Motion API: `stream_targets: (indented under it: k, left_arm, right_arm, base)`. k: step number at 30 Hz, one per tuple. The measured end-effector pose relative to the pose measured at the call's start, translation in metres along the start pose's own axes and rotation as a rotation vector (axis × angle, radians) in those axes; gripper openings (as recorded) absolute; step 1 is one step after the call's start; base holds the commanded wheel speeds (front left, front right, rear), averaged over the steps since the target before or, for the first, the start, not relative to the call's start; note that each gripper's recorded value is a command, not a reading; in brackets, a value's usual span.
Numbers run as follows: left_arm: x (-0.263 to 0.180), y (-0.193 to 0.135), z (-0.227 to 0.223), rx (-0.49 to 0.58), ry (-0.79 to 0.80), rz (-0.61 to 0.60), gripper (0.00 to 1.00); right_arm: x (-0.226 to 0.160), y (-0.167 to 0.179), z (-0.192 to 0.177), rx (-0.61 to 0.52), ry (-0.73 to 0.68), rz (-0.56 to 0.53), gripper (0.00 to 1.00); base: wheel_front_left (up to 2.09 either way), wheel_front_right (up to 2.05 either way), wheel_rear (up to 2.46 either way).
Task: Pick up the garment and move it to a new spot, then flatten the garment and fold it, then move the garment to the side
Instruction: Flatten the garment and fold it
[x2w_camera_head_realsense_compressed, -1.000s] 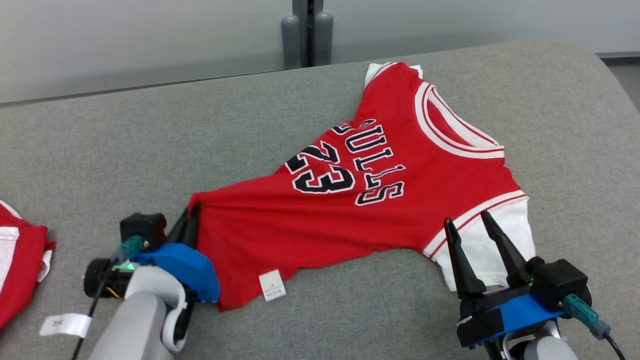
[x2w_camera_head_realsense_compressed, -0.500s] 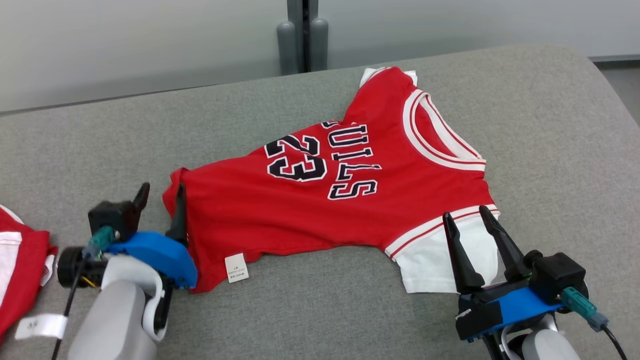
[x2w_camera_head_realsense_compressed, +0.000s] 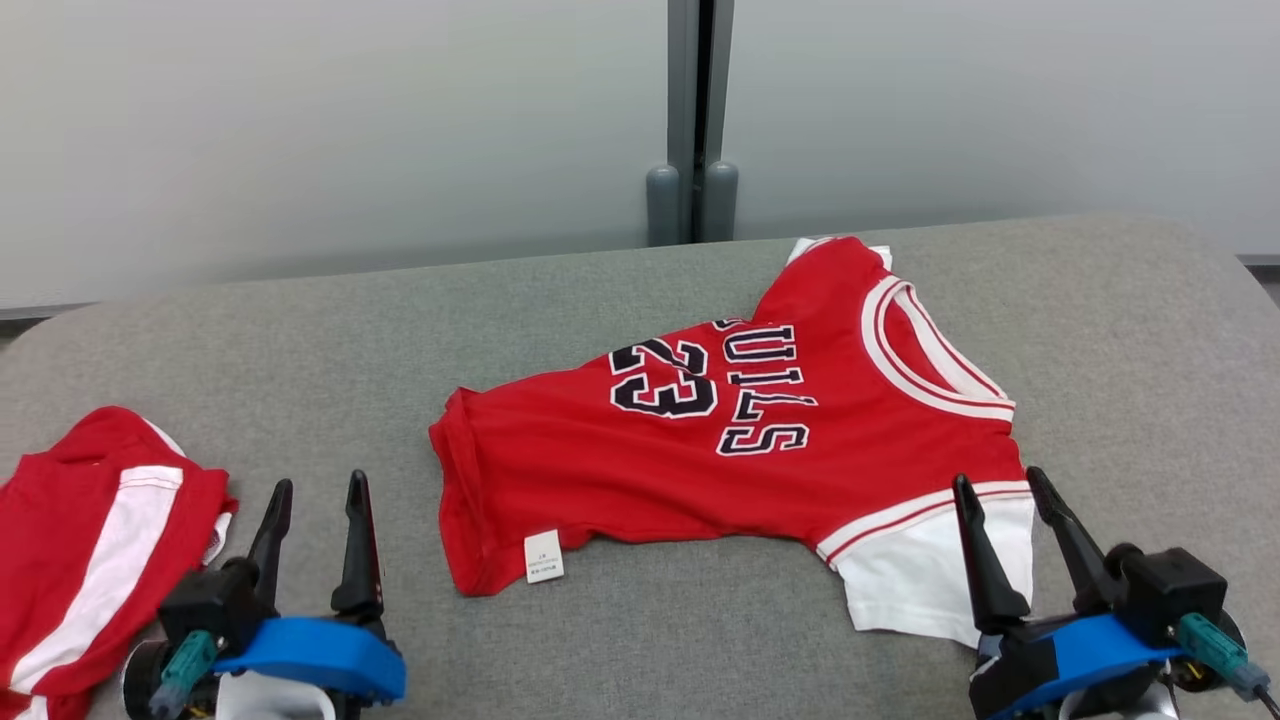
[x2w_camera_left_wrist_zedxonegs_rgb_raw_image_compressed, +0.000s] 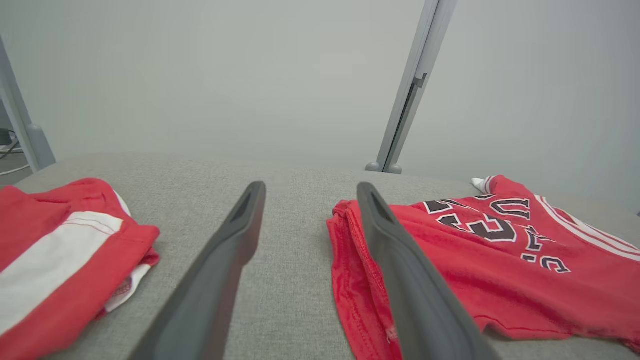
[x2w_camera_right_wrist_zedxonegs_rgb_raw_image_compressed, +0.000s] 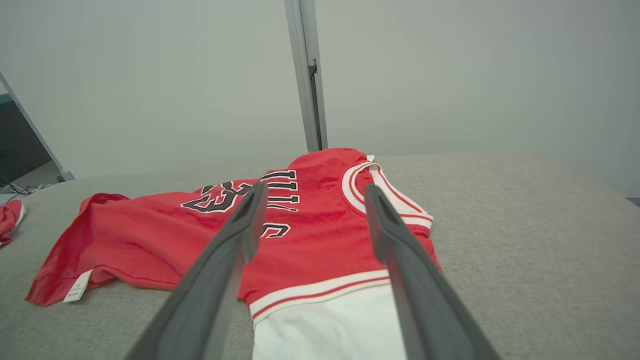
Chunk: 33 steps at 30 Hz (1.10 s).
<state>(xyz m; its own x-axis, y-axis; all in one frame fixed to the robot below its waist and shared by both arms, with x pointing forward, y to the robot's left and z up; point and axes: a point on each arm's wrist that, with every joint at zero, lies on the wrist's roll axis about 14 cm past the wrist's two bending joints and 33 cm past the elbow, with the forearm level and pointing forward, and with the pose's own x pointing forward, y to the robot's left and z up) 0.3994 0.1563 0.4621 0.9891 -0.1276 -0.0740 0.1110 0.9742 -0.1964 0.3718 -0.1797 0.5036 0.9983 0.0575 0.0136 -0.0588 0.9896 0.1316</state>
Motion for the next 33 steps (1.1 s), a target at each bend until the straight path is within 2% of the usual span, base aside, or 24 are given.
stream_targets:
  k: [8, 26, 29, 33]
  left_arm:
    - [-0.036, 0.011, 0.014, 0.045, -0.061, 0.037, 1.00]
    - [-0.040, 0.007, 0.003, 0.064, -0.030, 0.017, 1.00]
    - [-0.036, -0.007, -0.008, 0.059, 0.016, -0.036, 1.00]
    - [-0.024, -0.037, -0.037, 0.039, 0.162, -0.132, 1.00]
  right_arm:
    - [-0.020, -0.013, -0.004, -0.006, 0.029, -0.042, 1.00]
    - [-0.025, -0.022, -0.007, 0.004, 0.041, -0.071, 1.00]
    - [-0.024, -0.023, -0.011, 0.006, 0.054, -0.074, 1.00]
    - [-0.022, -0.022, -0.019, 0.015, 0.079, -0.072, 1.00]
  base:
    - [0.00, 0.00, 0.00]
    - [0.00, 0.00, 0.00]
    - [0.00, 0.00, 0.00]
    - [0.00, 0.00, 0.00]
